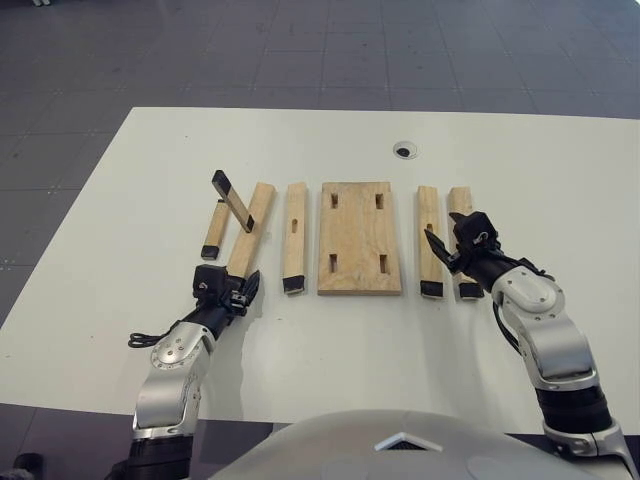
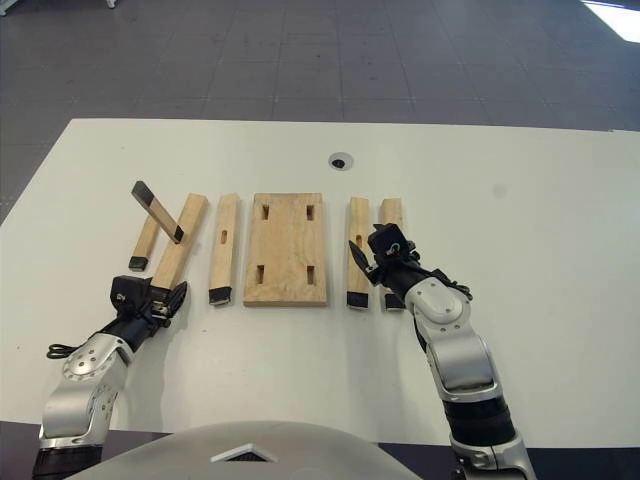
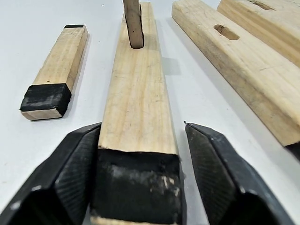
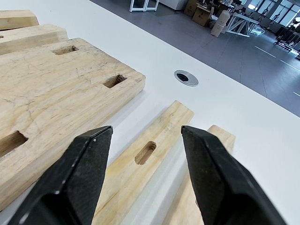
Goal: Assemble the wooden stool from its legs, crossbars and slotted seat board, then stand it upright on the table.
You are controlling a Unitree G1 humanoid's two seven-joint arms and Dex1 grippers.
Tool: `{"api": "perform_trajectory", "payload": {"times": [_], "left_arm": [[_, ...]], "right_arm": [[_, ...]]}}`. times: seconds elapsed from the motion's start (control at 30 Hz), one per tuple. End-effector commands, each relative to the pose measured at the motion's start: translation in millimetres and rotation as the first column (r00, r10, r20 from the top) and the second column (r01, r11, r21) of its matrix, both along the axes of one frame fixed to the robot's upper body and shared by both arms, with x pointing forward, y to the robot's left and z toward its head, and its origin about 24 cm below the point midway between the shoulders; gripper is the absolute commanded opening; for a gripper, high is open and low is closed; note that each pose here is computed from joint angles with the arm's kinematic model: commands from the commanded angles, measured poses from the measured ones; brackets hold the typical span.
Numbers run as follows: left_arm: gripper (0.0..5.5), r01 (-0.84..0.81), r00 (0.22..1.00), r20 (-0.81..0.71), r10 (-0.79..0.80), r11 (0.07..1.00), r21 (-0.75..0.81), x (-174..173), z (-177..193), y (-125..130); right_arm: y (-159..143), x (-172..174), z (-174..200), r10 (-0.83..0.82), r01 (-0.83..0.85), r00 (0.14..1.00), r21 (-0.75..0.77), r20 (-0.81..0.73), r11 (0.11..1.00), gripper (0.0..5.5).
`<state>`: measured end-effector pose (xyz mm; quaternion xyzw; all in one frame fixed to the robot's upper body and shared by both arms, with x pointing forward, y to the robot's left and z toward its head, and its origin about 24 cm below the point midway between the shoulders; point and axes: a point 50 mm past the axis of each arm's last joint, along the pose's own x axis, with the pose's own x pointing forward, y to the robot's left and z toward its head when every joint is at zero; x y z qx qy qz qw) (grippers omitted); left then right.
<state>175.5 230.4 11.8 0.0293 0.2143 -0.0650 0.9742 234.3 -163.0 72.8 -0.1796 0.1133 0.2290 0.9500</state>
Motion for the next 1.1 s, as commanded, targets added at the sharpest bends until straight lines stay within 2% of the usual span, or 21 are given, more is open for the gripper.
{"api": "perform_trajectory", "payload": {"times": [0.03, 0.1, 0.27, 0.37, 0.43, 0.53, 0.6, 0.67, 0.8, 0.9, 0.97, 1.1], "left_arm": [[2.42, -0.04, 0.998, -0.049, 0.042, 0.998, 0.045, 0.2, -7.4, 5.0], [2.08, -0.05, 0.997, -0.051, 0.052, 0.998, 0.042, 3.1, -7.5, 4.9], [2.07, -0.059, 0.994, 0.086, 0.067, 0.994, -0.092, 42.6, 24.5, -7.4], [2.07, 0.007, 0.946, 0.316, 0.077, 0.967, -0.256, 100.0, 91.5, -19.9], [2.07, 0.102, 0.917, 0.395, 0.056, 0.924, -0.368, 124.2, 129.3, -28.4], [2.07, 0.362, 0.898, 0.416, -0.144, 0.779, -0.512, 137.4, 155.3, -49.3], [2.07, 0.533, 0.843, 0.407, -0.353, 0.647, -0.545, 133.5, 157.7, -62.5], [2.07, 0.628, 0.772, 0.372, -0.515, 0.532, -0.568, 126.5, 152.1, -69.9], [2.06, 0.654, 0.688, 0.332, -0.645, 0.353, -0.669, 117.9, 142.6, -78.5], [2.06, 0.648, 0.651, 0.345, -0.676, 0.258, -0.717, 113.5, 142.9, -86.5], [2.06, 0.653, 0.613, 0.37, -0.698, 0.184, -0.735, 108.1, 147.6, -92.2], [2.06, 0.63, 0.568, 0.359, -0.741, 0.11, -0.769, 98.2, 146.0, -99.5]], "right_arm": [[-0.4, 2.3, 2.2, -0.002, 0.002, 1.0, -0.007, 0.007, 1.0, 2.7], [-0.5, 3.1, 2.4, -0.002, 0.003, 1.0, -0.007, 0.009, 1.0, 2.7], [-3.8, 5.8, 4.2, -0.018, 0.018, 1.0, 0.003, 0.013, 1.0, 2.7], [-12.4, 14.6, 14.6, -0.073, 0.072, 0.997, 0.14, 0.003, 0.988, 2.7], [-17.1, 21.4, 24.3, -0.09, 0.09, 0.996, 0.267, -0.015, 0.96, 2.7], [-15.8, 29.6, 39.7, -0.029, 0.06, 0.997, 0.512, -0.068, 0.857, 3.17], [-10.1, 30.6, 49.8, 0.096, -0.01, 0.991, 0.67, -0.092, 0.743, 3.54], [-6.1, 29.8, 60.1, 0.228, -0.08, 0.97, 0.775, -0.084, 0.626, 3.91], [-3.8, 24.1, 75.9, 0.439, -0.186, 0.898, 0.872, -0.037, 0.454, 4.7], [-5.3, 24.3, 78.4, 0.485, -0.185, 0.874, 0.892, -0.043, 0.413, 5.21], [-2.7, 26.5, 81.3, 0.502, -0.185, 0.864, 0.907, -0.034, 0.379, 5.23], [8.9, 28.9, 90.3, 0.563, -0.219, 0.826, 0.925, 0.007, 0.31, 5.23]]}}
